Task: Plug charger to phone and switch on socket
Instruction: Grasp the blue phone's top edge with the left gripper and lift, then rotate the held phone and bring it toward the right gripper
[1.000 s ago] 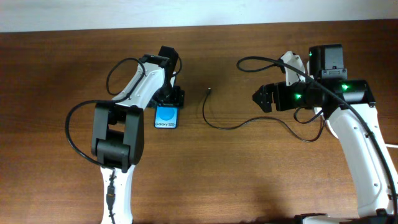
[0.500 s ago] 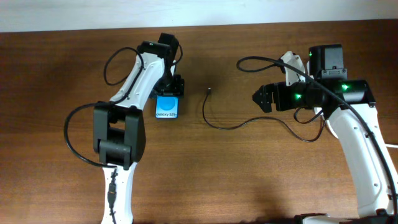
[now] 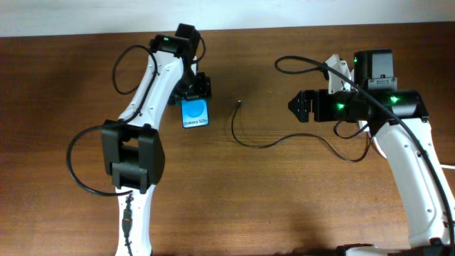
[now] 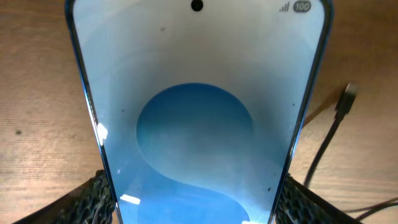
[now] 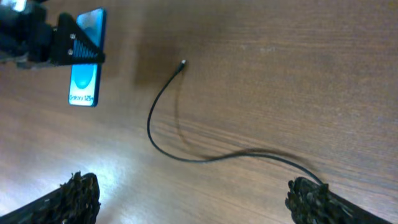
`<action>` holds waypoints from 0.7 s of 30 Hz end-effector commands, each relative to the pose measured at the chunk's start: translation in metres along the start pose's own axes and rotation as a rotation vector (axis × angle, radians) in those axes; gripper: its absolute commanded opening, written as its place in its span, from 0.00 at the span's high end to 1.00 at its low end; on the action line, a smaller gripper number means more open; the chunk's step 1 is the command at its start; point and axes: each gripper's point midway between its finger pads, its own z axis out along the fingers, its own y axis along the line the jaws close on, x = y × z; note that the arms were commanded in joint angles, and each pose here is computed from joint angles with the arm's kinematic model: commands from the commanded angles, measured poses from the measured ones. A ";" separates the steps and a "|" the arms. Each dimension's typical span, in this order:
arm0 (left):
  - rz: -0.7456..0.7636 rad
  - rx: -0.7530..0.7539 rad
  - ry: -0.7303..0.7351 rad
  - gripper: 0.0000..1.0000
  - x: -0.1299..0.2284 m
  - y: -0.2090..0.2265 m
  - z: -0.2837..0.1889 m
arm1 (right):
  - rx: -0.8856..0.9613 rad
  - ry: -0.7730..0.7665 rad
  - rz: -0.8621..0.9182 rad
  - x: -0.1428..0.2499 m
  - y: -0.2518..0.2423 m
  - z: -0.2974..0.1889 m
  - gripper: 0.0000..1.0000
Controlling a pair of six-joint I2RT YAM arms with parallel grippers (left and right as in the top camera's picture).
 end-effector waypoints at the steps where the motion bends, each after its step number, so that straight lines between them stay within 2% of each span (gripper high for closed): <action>1: -0.143 0.037 -0.030 1.00 -0.014 0.013 -0.017 | -0.015 0.013 0.102 -0.006 0.000 0.011 0.01; 7: -0.426 0.191 0.151 1.00 0.010 0.004 -0.024 | -0.057 0.082 0.167 0.001 -0.003 0.036 0.01; 10: -0.592 0.338 0.268 1.00 0.018 -0.024 -0.034 | -0.059 0.066 0.216 -0.003 -0.002 0.037 0.01; 13: -0.770 0.405 0.369 1.00 0.022 -0.040 -0.043 | -0.086 0.035 0.222 -0.013 0.014 0.042 0.01; 19: -0.784 0.573 0.512 1.00 0.029 -0.068 -0.065 | -0.106 0.011 0.170 -0.018 0.030 0.047 0.01; 21: -0.785 0.681 0.627 1.00 0.037 -0.085 -0.084 | -0.106 0.007 0.168 -0.019 0.030 0.047 0.01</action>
